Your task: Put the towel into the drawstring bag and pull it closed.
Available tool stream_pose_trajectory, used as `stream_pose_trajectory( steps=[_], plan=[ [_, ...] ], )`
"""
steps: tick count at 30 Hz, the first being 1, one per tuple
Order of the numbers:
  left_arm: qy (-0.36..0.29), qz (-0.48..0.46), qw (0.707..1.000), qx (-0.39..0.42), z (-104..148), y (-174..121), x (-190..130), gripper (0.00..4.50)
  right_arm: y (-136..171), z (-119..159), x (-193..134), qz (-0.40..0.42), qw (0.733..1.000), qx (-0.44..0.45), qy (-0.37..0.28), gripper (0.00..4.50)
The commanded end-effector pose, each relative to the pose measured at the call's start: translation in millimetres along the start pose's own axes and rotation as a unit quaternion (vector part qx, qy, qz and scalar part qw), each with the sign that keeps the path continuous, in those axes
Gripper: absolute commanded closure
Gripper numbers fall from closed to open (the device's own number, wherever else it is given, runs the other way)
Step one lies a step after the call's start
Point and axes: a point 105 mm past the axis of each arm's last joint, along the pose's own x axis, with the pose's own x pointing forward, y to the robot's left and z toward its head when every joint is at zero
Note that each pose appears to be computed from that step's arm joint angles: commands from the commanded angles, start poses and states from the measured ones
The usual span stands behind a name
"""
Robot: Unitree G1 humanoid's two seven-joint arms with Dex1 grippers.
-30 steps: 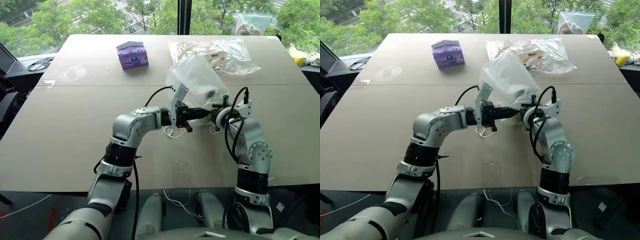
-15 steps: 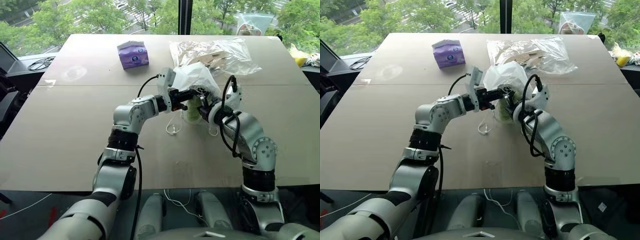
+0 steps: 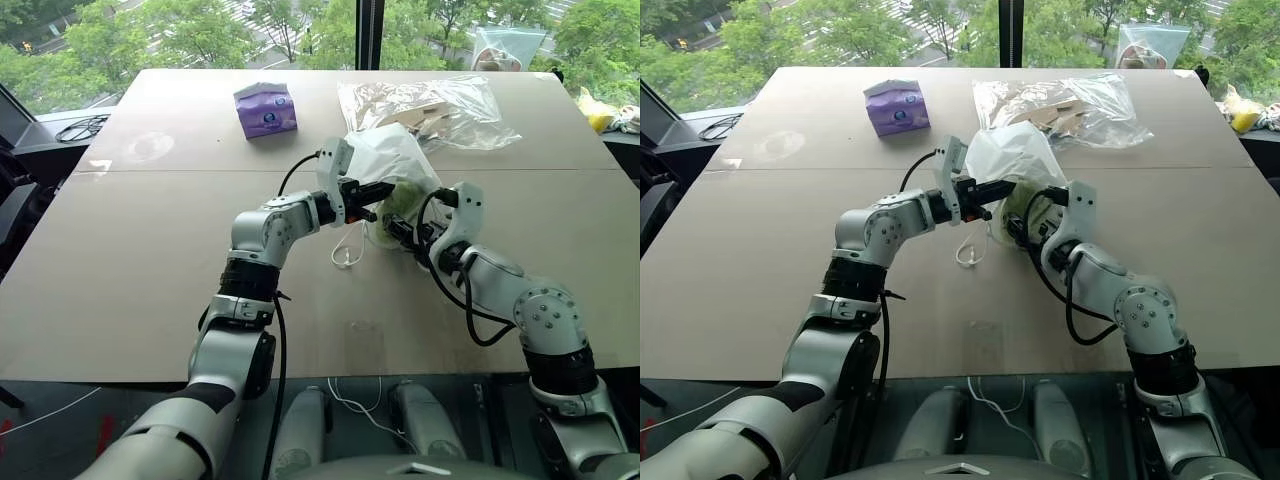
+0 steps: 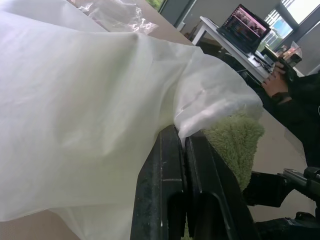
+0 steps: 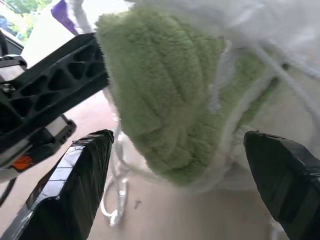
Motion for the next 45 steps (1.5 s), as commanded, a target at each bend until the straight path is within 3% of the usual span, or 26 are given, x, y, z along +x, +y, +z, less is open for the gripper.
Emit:
stream_pose_trajectory(
  steps=[1,2,4,11,15,19,22,27,29,31,33,37,40,45],
  plan=[
    [-0.014,-0.018,0.999,0.026,16,-9,1,4.50,11,7,1,0.018,0.999,-0.015,-0.024,0.04],
    [-0.014,-0.021,0.999,0.027,16,-11,1,4.50,11,5,3,0.016,0.999,-0.021,-0.022,0.54],
    [-0.013,-0.027,0.999,0.030,16,-13,0,4.50,10,2,7,0.008,1.000,-0.020,-0.021,1.15],
    [-0.006,-0.076,0.996,0.045,15,-34,-3,4.50,2,15,17,-0.005,0.996,0.070,-0.051,4.43],
    [-0.005,-0.078,0.996,0.044,15,-36,-5,4.50,7,36,21,0.021,0.975,0.200,-0.092,4.48],
    [-0.006,-0.075,0.996,0.043,15,-35,-6,4.50,18,55,24,0.070,0.932,0.337,-0.113,4.48],
    [-0.008,-0.075,0.996,0.043,17,-36,-5,4.50,28,68,24,0.107,0.884,0.441,-0.113,4.48],
    [-0.011,-0.072,0.996,0.041,18,-36,-2,4.50,20,72,29,0.082,0.821,0.555,-0.103,4.48],
    [-0.013,-0.069,0.997,0.040,17,-35,0,4.50,18,71,28,0.073,0.813,0.570,-0.101,4.48],
    [-0.018,-0.064,0.997,0.038,18,-34,1,4.50,21,70,27,0.070,0.822,0.558,-0.091,4.48],
    [-0.025,-0.058,0.997,0.035,21,-33,3,4.50,24,62,25,0.056,0.856,0.508,-0.073,4.48],
    [-0.039,-0.051,0.997,0.030,26,-31,6,4.50,19,46,19,0.016,0.930,0.364,-0.055,3.24],
    [-0.048,-0.043,0.998,0.027,29,-28,8,4.50,11,38,9,-0.006,0.973,0.228,-0.046,1.91],
    [-0.058,-0.031,0.998,0.023,33,-23,12,4.50,3,36,-12,0.001,0.989,0.142,-0.036,1.91]
  ],
)
